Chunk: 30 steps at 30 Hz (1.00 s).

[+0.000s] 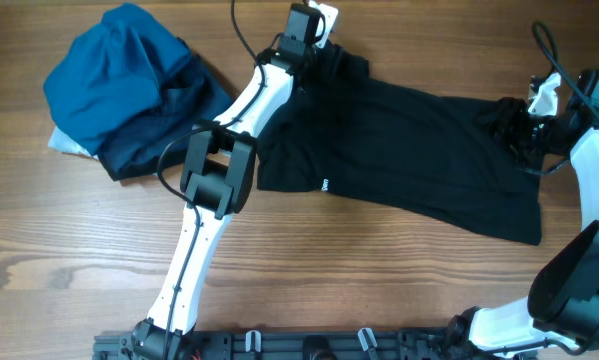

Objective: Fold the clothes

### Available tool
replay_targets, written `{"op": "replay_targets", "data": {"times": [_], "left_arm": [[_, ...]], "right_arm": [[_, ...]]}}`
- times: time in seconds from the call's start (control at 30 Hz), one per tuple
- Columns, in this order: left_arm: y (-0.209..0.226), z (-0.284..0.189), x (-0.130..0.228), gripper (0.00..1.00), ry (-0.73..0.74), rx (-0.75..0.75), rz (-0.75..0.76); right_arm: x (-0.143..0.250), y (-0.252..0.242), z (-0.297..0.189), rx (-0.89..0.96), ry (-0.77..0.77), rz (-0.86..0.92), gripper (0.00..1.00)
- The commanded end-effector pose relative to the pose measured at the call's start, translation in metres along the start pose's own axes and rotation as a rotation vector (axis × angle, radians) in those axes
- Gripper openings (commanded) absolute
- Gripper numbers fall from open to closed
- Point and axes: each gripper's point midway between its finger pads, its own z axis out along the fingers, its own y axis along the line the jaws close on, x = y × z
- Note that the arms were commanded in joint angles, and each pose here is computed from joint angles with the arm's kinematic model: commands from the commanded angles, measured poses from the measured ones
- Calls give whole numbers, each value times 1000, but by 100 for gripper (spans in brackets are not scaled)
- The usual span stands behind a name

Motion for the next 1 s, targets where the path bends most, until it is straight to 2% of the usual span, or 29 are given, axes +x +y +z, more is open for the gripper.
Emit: {"op": "replay_targets", "data": {"times": [0.0, 0.03, 0.1, 0.17, 0.37, 0.57, 0.67, 0.73, 0.97], "left_arm": [[-9, 5, 10, 47, 20, 55, -3], [-14, 4, 9, 29, 19, 83, -4], [-26, 0, 7, 4, 19, 149, -8], [-37, -14, -8, 4, 1, 218, -5], [-34, -67, -70, 4, -99, 199, 14], [-37, -120, -102, 4, -112, 193, 13], [-41, -135, -87, 4, -21, 194, -9], [-43, -140, -65, 4, 78, 195, -33], [-63, -161, 17, 4, 430, 205, -94]], "right_arm": [[0, 6, -1, -23, 5, -21, 60], [1, 6, -1, -23, 9, -18, 59], [2, 5, -1, -21, 14, -16, 59], [2, 5, -1, -21, 15, -16, 59], [-4, -8, -1, 53, -14, -23, 59], [-17, -45, -8, 276, -86, 45, 61], [-29, -60, -15, 362, -141, 42, 64], [-39, -72, -23, 410, -188, 44, 66], [-87, -105, -49, 379, -384, 105, 66]]}}
